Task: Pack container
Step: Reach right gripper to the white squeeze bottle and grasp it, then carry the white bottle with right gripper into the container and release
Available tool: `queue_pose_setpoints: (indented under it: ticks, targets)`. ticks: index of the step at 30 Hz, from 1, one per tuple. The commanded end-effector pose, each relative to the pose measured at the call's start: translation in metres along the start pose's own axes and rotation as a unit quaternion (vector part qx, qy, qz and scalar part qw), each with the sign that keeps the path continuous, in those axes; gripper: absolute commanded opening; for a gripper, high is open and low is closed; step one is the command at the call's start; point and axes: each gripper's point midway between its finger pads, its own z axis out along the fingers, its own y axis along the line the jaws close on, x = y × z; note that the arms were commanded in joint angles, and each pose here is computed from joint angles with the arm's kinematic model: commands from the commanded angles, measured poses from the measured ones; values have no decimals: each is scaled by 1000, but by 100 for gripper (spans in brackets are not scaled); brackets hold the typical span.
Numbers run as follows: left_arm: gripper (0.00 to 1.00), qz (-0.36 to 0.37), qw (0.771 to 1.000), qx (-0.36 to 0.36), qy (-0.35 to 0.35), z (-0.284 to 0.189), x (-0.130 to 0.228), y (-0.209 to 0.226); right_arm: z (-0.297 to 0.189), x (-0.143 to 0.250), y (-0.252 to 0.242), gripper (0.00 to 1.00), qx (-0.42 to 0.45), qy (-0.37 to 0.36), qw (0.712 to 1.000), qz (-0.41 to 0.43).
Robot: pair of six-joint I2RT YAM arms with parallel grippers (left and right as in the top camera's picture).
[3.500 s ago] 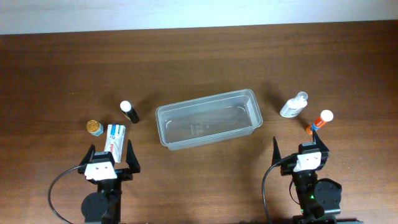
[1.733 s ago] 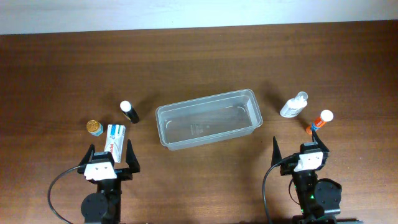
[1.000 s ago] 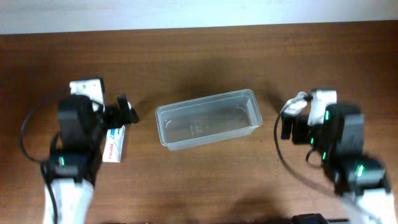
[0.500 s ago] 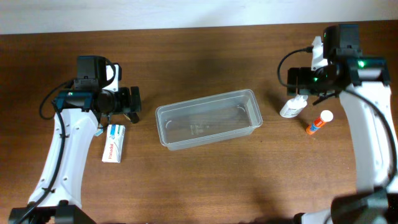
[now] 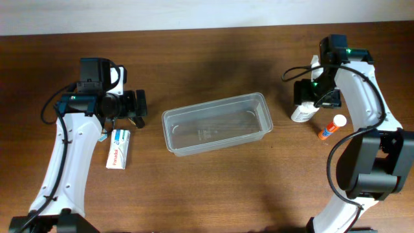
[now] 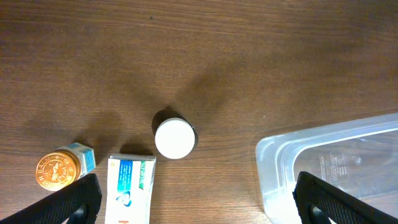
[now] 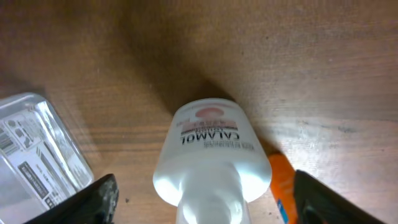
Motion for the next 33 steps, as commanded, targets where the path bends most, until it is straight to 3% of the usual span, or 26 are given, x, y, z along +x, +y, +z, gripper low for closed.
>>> queue_pose_setpoints:
  ticks: [1,9,14,21,26,33]
  targets:
    - [99,-2,1000,10,-10,-5,-7,-4,-4,-6,2,72,-6,-11,1000,2]
    - [99,-2,1000,10,-10,-5,-7,-4,-4,-7,2,32,-5,-14,1000,2]
    - [99,-2,1000,10,-10,-5,-7,-4,-4,-7,2,30,-5,-14,1000,2]
    - [99,-2,1000,10,-10,-5,-7,-4,-25,-10,3,20,-6,-40,999,0]
    - [99,-2,1000,10,-10,-5,-8,-4,-81,-6,12,20,-9,-80,997,-10]
    - [99,-2,1000,10,-13,-5,-9,-4,-149,30,83,20,-38,-122,984,-121]
